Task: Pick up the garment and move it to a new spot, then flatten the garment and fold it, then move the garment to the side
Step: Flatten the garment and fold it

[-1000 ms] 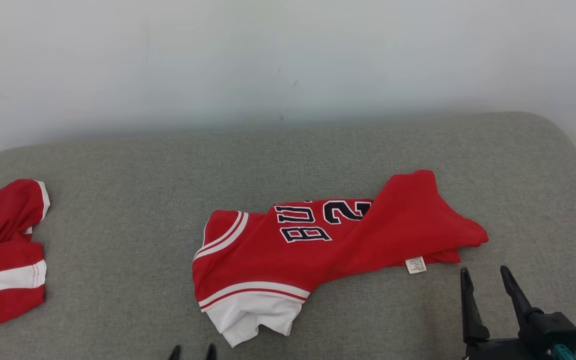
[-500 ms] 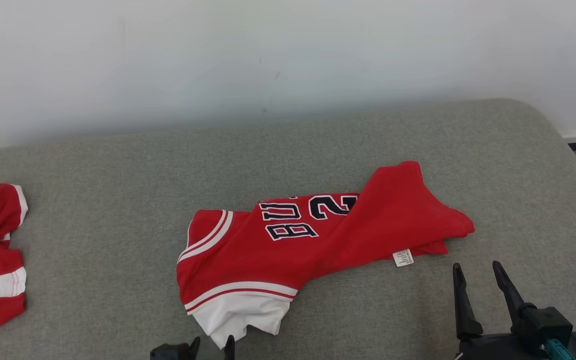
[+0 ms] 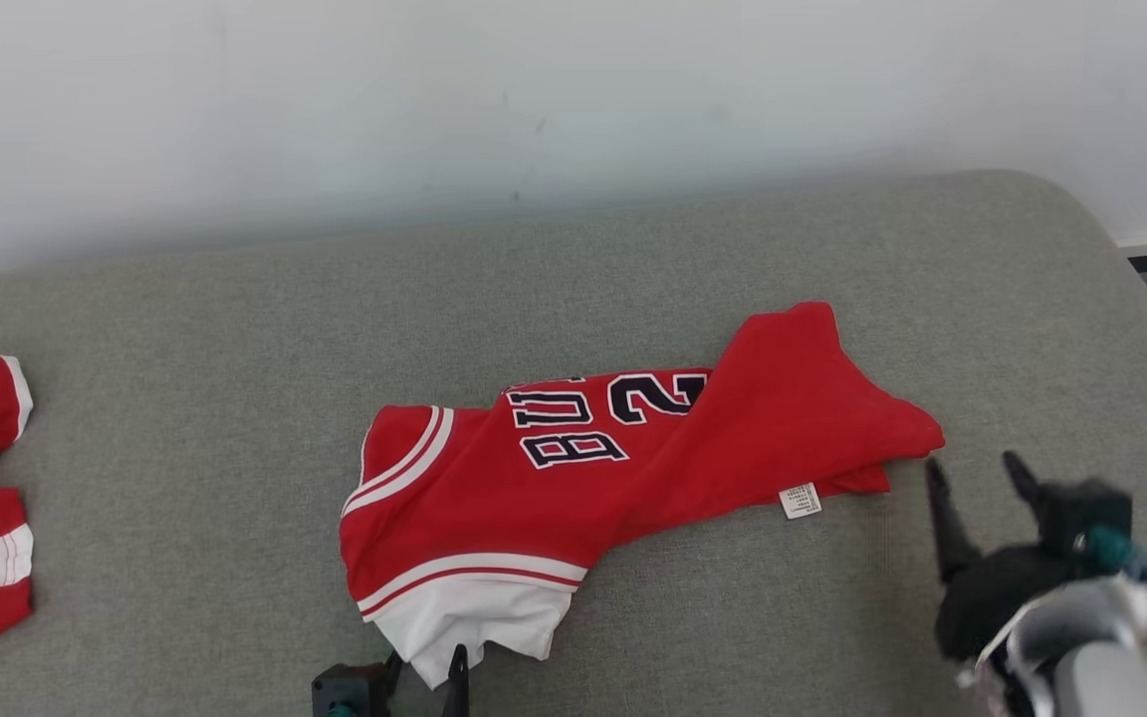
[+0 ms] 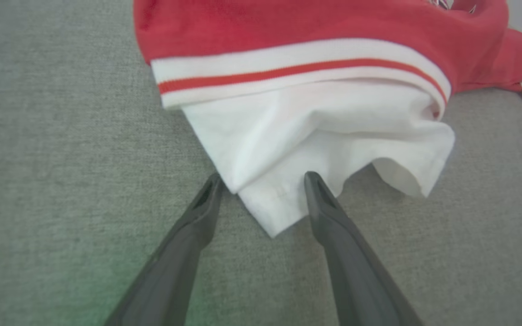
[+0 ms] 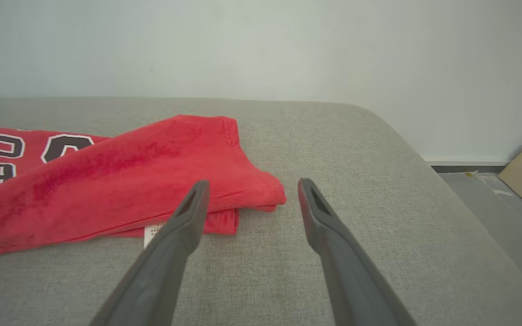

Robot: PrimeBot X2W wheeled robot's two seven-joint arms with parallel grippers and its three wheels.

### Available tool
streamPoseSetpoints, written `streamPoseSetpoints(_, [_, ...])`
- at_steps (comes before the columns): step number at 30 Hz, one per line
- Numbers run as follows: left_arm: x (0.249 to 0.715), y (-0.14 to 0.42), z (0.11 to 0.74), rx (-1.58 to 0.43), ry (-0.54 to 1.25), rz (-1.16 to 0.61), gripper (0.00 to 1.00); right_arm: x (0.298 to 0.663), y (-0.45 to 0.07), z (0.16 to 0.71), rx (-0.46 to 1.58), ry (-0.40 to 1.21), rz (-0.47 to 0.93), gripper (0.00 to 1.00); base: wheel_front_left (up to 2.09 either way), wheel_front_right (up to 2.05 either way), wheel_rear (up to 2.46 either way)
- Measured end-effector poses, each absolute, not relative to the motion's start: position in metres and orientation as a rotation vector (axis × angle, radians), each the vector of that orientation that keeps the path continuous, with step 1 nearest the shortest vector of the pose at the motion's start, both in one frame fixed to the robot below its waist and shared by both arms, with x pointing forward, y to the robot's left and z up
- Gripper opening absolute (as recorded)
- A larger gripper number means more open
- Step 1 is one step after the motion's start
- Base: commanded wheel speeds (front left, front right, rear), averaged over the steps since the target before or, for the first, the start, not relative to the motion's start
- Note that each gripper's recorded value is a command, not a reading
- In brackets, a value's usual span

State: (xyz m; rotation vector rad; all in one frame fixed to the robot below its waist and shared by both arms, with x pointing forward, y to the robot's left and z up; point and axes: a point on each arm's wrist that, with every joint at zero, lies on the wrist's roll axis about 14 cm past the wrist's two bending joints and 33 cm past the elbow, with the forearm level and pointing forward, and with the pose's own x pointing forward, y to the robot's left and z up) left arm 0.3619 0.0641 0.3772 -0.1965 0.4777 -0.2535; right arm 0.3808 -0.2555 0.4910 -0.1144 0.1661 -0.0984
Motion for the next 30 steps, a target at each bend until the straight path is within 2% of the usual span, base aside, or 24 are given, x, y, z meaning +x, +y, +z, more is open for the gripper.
streamPoseSetpoints(4, [0.366, 0.063, 0.377, -0.204, 0.479, -0.254, 0.88, 0.399, -0.29, 0.488, -0.149, 0.311, -0.163, 1.0, 0.0, 0.0, 0.0])
streamPoseSetpoints(5, [0.366, 0.064, 0.377, -0.207, 0.48, -0.252, 0.82, 0.405, -0.295, 0.488, -0.15, 0.337, -0.171, 1.0, 0.0, 0.0, 0.0])
streamPoseSetpoints(6, [0.366, 0.064, 0.376, -0.214, 0.484, -0.249, 0.82, 0.409, -0.299, 0.487, -0.147, 0.365, -0.176, 1.0, 0.0, 0.0, 0.0])
streamPoseSetpoints(7, [0.366, 0.065, 0.376, -0.217, 0.486, -0.246, 0.75, 0.413, -0.302, 0.484, -0.143, 0.399, -0.178, 1.0, 0.0, 0.0, 0.0])
streamPoseSetpoints(8, [0.367, 0.066, 0.376, -0.22, 0.486, -0.243, 0.55, 0.416, -0.304, 0.479, -0.129, 0.43, -0.18, 1.0, 0.0, 0.0, 0.0])
streamPoseSetpoints(10, [0.368, 0.068, 0.375, -0.223, 0.489, -0.236, 0.34, 0.422, -0.306, 0.472, -0.106, 0.484, -0.177, 1.0, 0.0, 0.0, 0.0])
streamPoseSetpoints(11, [0.368, 0.07, 0.374, -0.223, 0.492, -0.232, 0.19, 0.425, -0.308, 0.468, -0.098, 0.512, -0.178, 1.0, 0.0, 0.0, 0.0])
streamPoseSetpoints(12, [0.368, 0.07, 0.373, -0.224, 0.496, -0.229, 0.19, 0.427, -0.309, 0.463, -0.086, 0.542, -0.179, 1.0, 0.0, 0.0, 0.0])
streamPoseSetpoints(13, [0.368, 0.07, 0.372, -0.223, 0.499, -0.23, 0.0, 0.428, -0.31, 0.457, -0.08, 0.581, -0.183, 1.0, 0.0, 0.0, 0.0])
streamPoseSetpoints(23, [0.374, 0.069, 0.363, -0.227, 0.519, -0.25, 0.0, 0.456, -0.299, 0.433, -0.029, 0.706, -0.151, 1.0, 0.0, 0.0, 0.0])
streamPoseSetpoints(26, [0.376, 0.07, 0.362, -0.23, 0.518, -0.248, 0.0, 0.456, -0.295, 0.423, -0.017, 0.748, -0.145, 0.84, 0.0, 0.0, 0.0])
streamPoseSetpoints(28, [0.376, 0.071, 0.361, -0.233, 0.517, -0.242, 0.0, 0.457, -0.294, 0.419, -0.015, 0.759, -0.144, 0.84, 0.0, 0.0, 0.0])
streamPoseSetpoints(29, [0.376, 0.071, 0.36, -0.235, 0.517, -0.24, 0.0, 0.458, -0.293, 0.419, -0.015, 0.761, -0.142, 0.79, 0.0, 0.0, 0.0])
streamPoseSetpoints(30, [0.376, 0.071, 0.36, -0.236, 0.517, -0.239, 0.0, 0.457, -0.294, 0.419, -0.012, 0.762, -0.145, 0.63, 0.0, 0.0, 0.0])
